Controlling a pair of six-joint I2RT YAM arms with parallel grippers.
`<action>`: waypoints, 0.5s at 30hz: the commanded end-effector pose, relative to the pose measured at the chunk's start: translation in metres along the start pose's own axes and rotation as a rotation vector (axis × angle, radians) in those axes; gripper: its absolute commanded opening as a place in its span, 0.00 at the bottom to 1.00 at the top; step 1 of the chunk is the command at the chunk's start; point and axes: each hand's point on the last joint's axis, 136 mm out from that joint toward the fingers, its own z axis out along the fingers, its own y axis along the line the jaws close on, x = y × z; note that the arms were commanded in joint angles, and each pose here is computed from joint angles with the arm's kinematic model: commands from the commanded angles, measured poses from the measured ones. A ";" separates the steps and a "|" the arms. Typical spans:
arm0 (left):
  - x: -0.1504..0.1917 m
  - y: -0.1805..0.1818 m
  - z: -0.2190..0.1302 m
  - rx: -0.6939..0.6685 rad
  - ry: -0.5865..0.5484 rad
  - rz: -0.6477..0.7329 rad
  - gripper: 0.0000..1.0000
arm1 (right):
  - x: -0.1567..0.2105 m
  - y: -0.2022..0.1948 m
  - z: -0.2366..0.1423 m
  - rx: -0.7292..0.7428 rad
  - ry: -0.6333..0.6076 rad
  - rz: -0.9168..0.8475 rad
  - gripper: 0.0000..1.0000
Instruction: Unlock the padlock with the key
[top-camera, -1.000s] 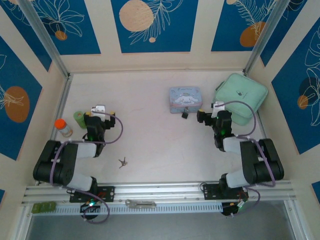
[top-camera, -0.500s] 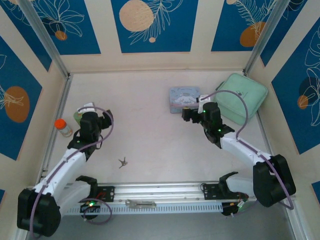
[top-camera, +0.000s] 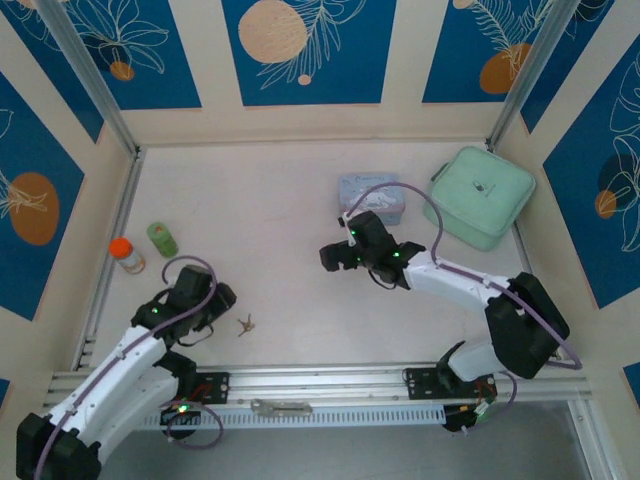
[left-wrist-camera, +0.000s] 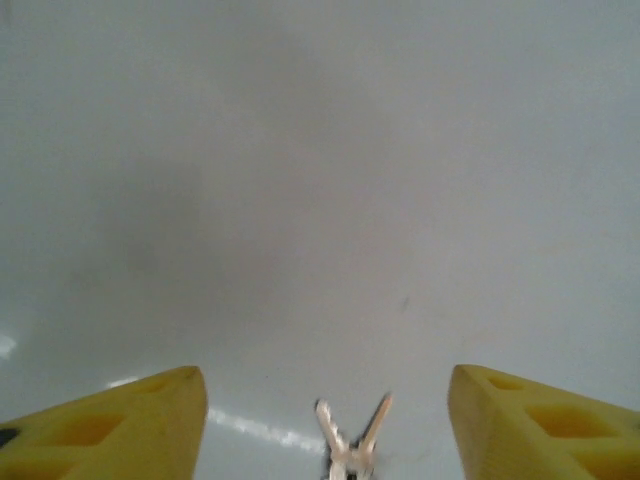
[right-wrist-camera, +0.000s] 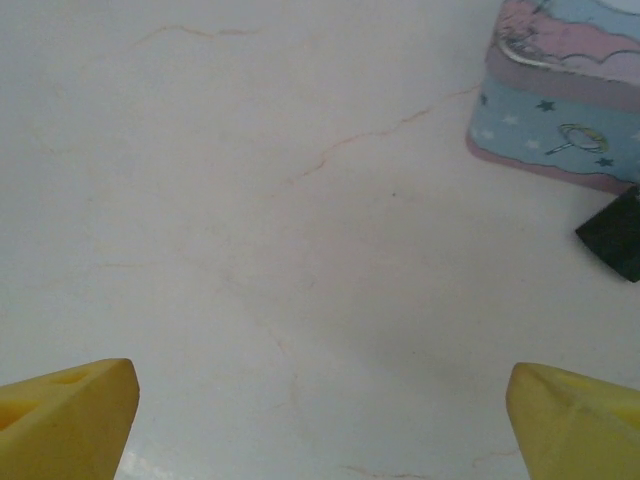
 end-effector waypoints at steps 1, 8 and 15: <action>0.030 0.012 0.005 -0.040 0.095 -0.115 0.61 | -0.005 0.006 0.002 0.026 0.016 -0.026 0.95; 0.053 -0.010 0.018 -0.028 0.134 -0.052 0.60 | 0.002 0.012 0.005 0.044 0.034 -0.060 0.95; 0.075 -0.054 0.034 0.038 0.173 0.015 0.60 | 0.009 -0.048 0.002 0.163 0.087 0.123 0.93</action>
